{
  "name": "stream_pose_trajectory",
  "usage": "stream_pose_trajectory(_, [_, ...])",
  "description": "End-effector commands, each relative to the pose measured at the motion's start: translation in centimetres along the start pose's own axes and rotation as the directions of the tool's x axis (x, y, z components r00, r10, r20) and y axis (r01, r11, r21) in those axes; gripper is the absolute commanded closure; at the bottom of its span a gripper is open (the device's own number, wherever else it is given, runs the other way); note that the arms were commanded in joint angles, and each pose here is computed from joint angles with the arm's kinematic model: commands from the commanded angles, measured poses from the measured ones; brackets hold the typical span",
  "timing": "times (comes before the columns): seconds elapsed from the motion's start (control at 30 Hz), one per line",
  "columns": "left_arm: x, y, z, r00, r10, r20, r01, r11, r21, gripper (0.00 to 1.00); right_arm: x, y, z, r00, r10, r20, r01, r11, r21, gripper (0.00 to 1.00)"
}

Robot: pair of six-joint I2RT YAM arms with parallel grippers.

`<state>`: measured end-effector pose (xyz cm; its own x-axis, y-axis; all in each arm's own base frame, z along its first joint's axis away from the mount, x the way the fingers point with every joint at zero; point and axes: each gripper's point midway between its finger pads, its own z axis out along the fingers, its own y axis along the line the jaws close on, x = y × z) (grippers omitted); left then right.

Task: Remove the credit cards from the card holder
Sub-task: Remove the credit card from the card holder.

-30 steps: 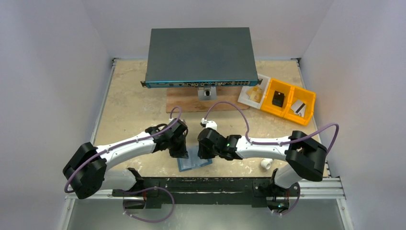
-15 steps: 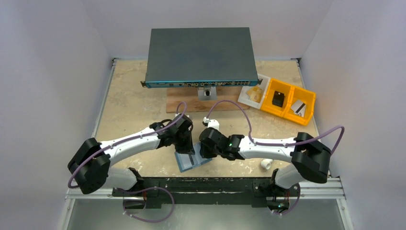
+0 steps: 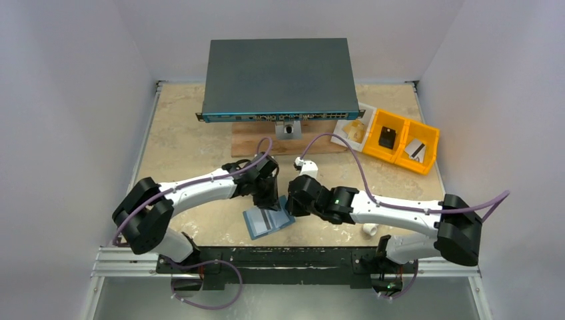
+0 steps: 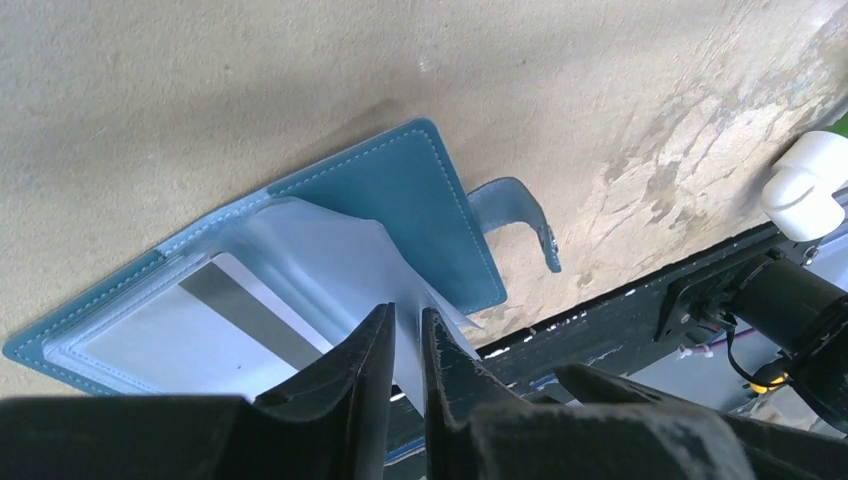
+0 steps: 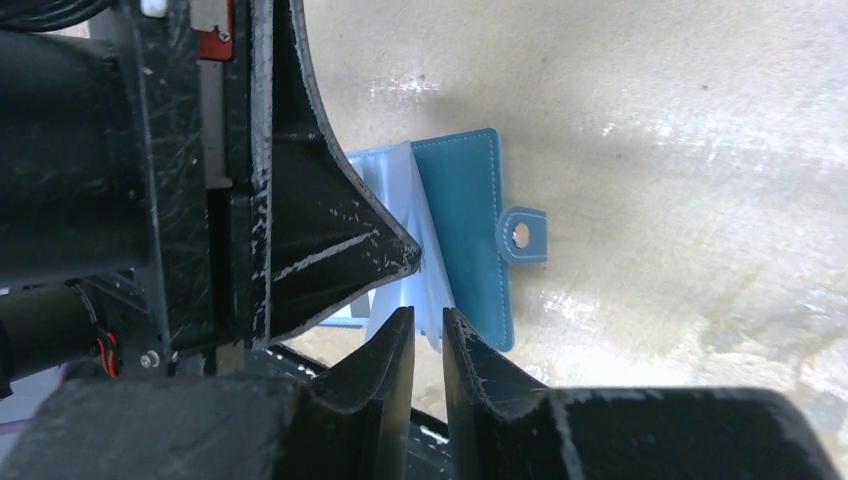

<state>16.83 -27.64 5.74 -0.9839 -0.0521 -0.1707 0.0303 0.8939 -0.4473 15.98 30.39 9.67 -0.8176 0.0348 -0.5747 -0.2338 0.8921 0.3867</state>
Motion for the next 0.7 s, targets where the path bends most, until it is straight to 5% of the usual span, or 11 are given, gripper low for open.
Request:
stream_pose_trajectory(0.0, [-1.4, -2.4, -0.2, 0.998, 0.046, 0.030, -0.048, 0.997, 0.063, 0.82, -1.1, -1.3, -1.4, 0.998, 0.023, 0.057, -0.026, 0.999, 0.042, 0.83])
stream_pose_trajectory(0.33, [-1.8, -3.8, 0.7, 0.998, 0.057, 0.018, -0.059, 0.992, 0.112, 0.56, -1.4, -1.9, -2.7, 0.997, 0.030, 0.067, -0.033, 0.998, 0.045, 0.83])
stream_pose_trajectory(0.67, [-1.8, -4.1, 2.7, 0.999, 0.044, -0.013, -0.042, 0.993, 0.113, 0.44, -1.2, -1.5, -2.8, 0.998, 0.019, 0.058, -0.020, 1.000, 0.021, 0.83])
